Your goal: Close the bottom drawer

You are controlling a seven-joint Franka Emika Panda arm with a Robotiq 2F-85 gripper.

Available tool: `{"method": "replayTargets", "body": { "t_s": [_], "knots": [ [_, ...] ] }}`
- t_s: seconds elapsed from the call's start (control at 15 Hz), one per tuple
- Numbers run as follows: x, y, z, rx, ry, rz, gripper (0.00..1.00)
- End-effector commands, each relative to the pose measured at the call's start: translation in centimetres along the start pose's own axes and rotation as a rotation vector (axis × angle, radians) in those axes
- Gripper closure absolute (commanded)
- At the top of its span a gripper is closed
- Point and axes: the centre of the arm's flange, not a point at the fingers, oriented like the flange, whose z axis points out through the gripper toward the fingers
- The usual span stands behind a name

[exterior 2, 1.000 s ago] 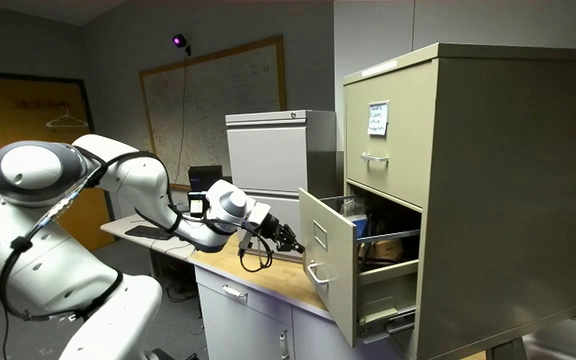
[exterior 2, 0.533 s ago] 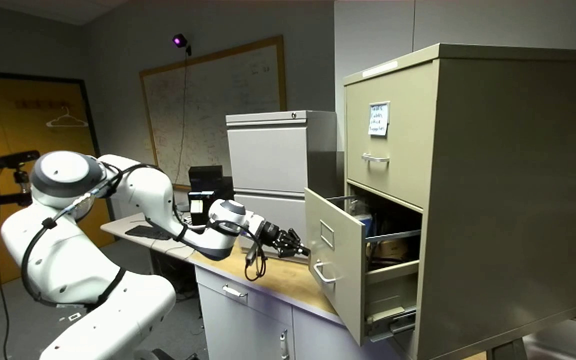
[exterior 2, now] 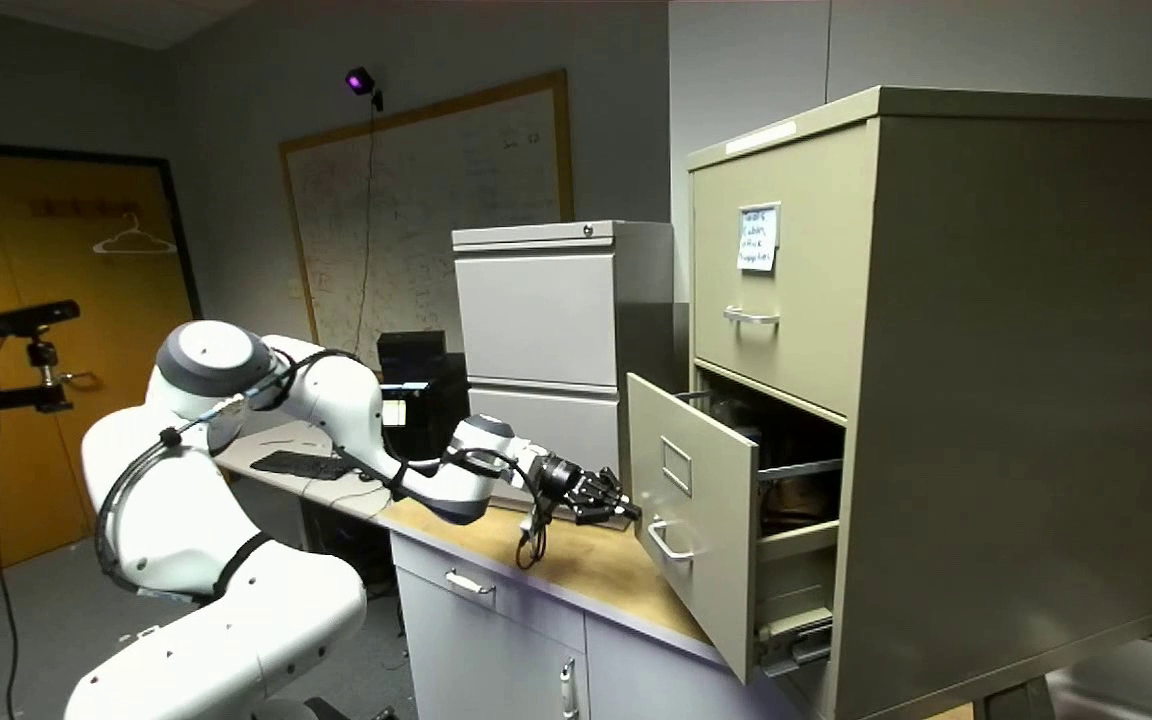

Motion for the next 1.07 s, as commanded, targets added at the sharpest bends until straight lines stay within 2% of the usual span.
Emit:
{"method": "replayTargets", "body": {
  "t_s": [0.0,0.27,0.33,0.4,0.47,0.67,1.0],
  "knots": [
    [-1.5,-4.6,4.7,-0.079,0.049,0.018,1.0],
    [-2.5,-5.7,5.9,-0.169,0.03,0.003,1.0],
    [-2.4,-5.5,5.1,-0.16,-0.035,-0.024,1.0],
    [-2.0,-5.2,4.1,-0.146,-0.057,-0.029,0.98],
    [-1.4,-4.8,3.1,-0.125,-0.114,-0.044,0.97],
    [1.5,-2.2,-1.0,-0.058,-0.19,-0.059,0.97],
    [9.0,1.9,-6.9,0.179,-0.337,-0.088,0.97]
  ]
}}
